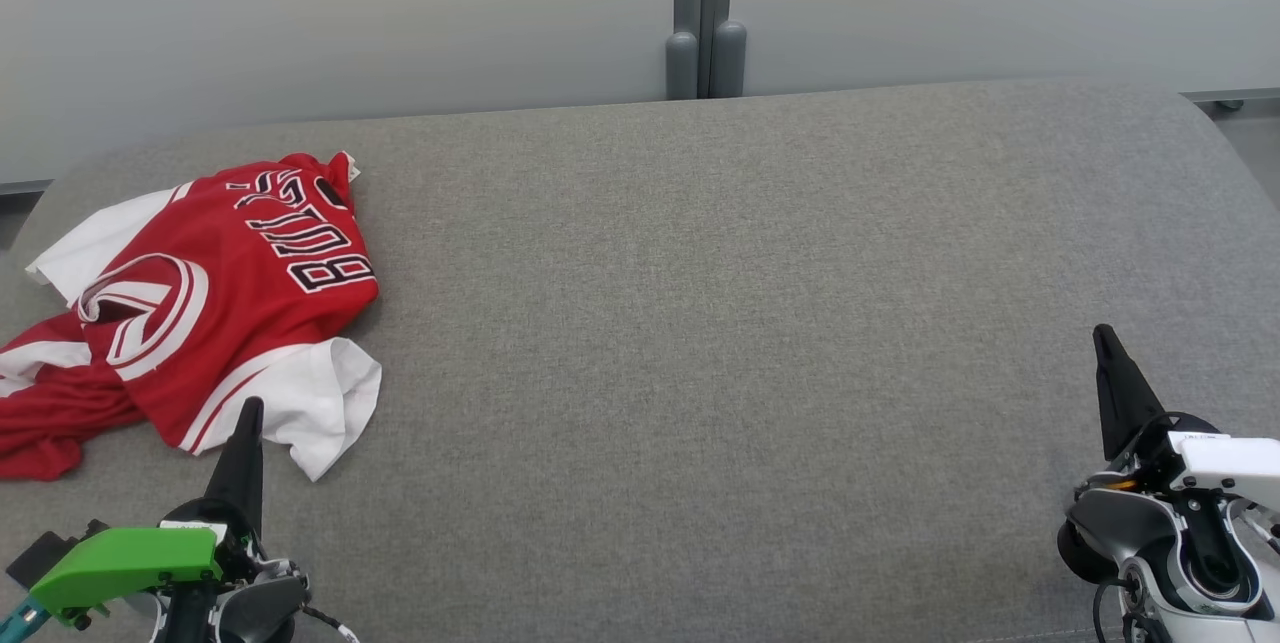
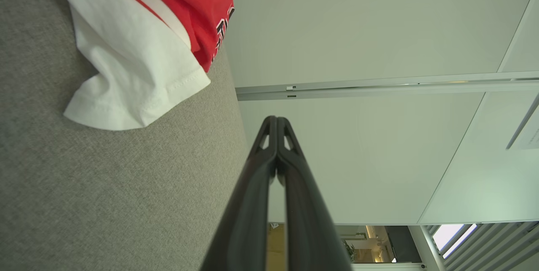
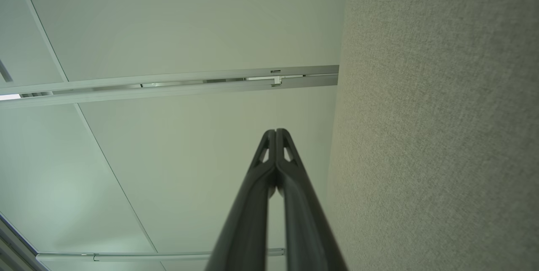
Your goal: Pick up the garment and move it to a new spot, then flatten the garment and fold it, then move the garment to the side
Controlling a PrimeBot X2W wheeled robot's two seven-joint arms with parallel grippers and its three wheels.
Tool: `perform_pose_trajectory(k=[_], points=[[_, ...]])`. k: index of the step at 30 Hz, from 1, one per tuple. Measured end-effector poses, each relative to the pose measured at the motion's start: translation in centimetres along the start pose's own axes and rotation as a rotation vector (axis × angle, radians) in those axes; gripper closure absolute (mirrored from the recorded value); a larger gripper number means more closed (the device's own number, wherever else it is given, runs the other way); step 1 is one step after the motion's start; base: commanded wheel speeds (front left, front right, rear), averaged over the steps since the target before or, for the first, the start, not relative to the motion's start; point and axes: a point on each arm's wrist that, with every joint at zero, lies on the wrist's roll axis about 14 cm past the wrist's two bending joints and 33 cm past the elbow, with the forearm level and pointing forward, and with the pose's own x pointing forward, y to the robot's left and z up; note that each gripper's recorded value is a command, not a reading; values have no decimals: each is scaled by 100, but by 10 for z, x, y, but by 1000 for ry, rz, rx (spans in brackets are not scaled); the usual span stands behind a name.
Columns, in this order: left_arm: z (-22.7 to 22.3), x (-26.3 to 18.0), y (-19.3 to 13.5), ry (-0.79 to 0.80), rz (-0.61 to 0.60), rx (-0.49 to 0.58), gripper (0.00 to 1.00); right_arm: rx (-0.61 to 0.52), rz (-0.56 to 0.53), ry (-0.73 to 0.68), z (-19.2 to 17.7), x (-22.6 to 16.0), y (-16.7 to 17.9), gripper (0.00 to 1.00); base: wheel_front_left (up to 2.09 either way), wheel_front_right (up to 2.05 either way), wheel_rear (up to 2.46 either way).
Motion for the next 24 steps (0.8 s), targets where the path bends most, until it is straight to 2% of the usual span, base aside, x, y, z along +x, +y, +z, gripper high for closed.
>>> perform_pose_trajectory(k=[24], points=[[0, 0, 0, 0, 0, 0, 100, 0, 0, 1, 0, 0, 0, 100, 0, 0, 0]])
